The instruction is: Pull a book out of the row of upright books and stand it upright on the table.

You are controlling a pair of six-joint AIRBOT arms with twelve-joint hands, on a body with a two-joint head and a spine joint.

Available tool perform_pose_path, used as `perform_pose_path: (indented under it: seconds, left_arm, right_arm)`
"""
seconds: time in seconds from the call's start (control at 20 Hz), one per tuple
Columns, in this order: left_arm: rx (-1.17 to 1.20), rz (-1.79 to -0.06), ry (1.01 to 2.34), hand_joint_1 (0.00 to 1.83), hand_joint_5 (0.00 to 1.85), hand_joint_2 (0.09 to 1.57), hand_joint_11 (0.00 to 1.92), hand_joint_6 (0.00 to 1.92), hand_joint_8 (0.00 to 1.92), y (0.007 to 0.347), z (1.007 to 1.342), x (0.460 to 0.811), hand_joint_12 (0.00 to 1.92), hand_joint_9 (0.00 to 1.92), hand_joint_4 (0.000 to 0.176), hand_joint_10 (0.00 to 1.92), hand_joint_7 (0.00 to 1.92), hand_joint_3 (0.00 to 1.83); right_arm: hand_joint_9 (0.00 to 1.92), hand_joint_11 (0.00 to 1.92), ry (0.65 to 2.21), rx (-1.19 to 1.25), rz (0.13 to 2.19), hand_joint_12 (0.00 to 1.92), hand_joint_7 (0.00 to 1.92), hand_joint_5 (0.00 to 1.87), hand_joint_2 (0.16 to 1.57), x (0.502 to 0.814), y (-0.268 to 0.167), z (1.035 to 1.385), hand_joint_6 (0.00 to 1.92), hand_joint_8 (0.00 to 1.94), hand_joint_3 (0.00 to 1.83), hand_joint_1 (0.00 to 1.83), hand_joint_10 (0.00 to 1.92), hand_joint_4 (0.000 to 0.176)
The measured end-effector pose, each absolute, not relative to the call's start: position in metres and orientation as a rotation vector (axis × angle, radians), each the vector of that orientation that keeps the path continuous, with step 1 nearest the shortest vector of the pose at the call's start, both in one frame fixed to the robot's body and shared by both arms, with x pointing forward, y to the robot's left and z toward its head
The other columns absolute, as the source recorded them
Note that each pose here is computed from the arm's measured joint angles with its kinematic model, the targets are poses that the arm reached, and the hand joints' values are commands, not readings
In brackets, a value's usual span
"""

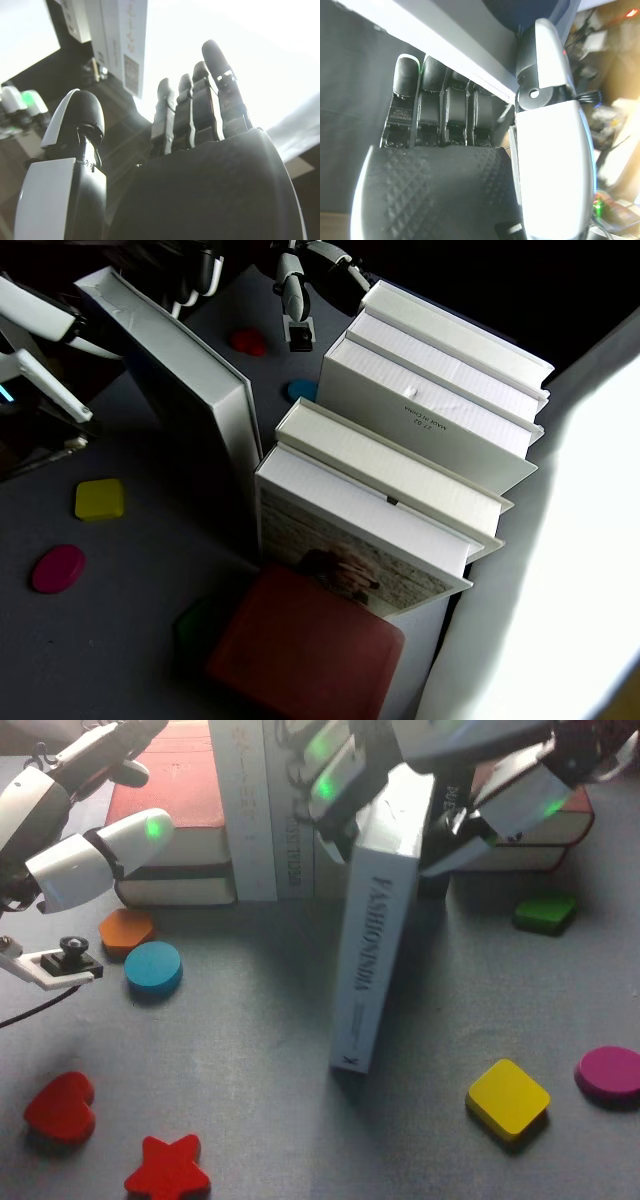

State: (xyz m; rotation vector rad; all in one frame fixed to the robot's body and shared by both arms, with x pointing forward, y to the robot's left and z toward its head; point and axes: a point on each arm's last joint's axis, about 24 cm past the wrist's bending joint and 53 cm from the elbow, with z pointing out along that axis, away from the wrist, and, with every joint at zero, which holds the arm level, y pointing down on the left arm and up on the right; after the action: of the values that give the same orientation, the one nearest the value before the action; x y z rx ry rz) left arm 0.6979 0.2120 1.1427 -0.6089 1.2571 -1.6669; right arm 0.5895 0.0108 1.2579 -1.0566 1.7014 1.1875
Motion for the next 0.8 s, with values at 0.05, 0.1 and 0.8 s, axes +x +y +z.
perform_pose_path:
  seconds: [0.05, 0.1, 0.8]
  left_arm:
    - [-0.607, -1.665, 1.264, 0.59, 0.22, 1.38, 0.00, 0.03, 0.07, 0.211, 1.141, 0.698, 1.39, 0.43, 0.000, 0.13, 0.35, 0.00]
    - [-0.607, -1.670, 1.265, 0.12, 0.25, 1.41, 0.07, 0.03, 0.04, 0.210, 1.142, 0.698, 1.23, 0.47, 0.000, 0.10, 0.38, 0.00]
    - [-0.603, -1.681, 1.266, 0.28, 0.17, 1.33, 0.00, 0.01, 0.00, 0.206, 1.143, 0.699, 1.02, 0.09, 0.000, 0.00, 0.07, 0.00]
  right_arm:
    - [0.39, 0.26, 1.709, -1.031, 1.202, 1.65, 0.53, 0.46, 1.09, 0.595, 0.012, 1.259, 0.83, 0.72, 0.01, 1.10, 1.08, 0.000]
    - [0.26, 0.05, 1.720, -1.012, 1.193, 1.65, 0.44, 0.40, 1.02, 0.606, 0.012, 1.258, 0.60, 0.49, 0.00, 1.16, 0.97, 0.000]
    - [0.00, 0.00, 1.668, -0.770, 1.243, 0.53, 0.00, 0.00, 1.00, 0.631, -0.038, 1.290, 0.00, 0.00, 0.02, 0.99, 0.00, 0.107]
